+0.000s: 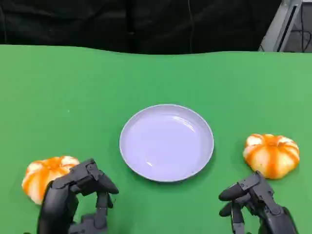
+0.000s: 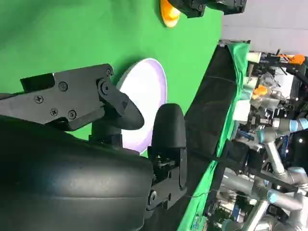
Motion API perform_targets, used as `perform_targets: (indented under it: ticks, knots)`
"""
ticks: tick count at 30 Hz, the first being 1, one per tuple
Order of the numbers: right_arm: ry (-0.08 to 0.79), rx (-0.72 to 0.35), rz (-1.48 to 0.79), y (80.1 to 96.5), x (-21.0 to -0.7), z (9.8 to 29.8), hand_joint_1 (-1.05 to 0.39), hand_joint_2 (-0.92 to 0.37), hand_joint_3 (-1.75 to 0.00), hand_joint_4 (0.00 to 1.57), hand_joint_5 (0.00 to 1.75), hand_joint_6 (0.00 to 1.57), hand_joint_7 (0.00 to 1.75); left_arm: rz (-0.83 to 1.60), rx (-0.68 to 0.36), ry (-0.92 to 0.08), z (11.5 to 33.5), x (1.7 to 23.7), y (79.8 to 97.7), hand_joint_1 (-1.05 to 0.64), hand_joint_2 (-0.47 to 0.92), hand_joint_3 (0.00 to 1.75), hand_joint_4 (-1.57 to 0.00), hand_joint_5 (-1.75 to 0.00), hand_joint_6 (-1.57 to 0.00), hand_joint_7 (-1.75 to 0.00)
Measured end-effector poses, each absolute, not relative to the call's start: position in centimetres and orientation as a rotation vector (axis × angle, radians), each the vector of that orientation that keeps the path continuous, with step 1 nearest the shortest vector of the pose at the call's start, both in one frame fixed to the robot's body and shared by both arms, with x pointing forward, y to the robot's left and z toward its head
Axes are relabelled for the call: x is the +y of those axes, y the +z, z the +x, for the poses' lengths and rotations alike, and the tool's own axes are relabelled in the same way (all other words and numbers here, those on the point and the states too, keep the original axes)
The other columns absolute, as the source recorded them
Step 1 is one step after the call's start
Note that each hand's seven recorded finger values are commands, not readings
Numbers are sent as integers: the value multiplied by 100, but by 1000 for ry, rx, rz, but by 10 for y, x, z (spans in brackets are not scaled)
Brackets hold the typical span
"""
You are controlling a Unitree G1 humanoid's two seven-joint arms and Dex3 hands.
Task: Grasp the bread from the table and place it into the plate.
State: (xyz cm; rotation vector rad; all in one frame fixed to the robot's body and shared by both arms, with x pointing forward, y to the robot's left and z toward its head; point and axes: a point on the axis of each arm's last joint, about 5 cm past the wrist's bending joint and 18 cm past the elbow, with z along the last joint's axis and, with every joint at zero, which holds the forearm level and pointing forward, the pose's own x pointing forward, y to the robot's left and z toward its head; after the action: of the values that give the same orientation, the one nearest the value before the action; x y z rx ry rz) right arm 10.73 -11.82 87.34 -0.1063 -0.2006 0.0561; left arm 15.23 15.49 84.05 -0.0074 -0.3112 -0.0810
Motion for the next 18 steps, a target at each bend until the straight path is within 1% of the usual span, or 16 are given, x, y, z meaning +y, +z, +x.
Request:
perform_targets:
  ticks: [18]
  knots:
    - [57,-200,-109,873,-118,107,-3,-92,-91,26,175,15,175,-9,-312,-79,152,155,841,-5,32,152,-89,-162,-85,-142]
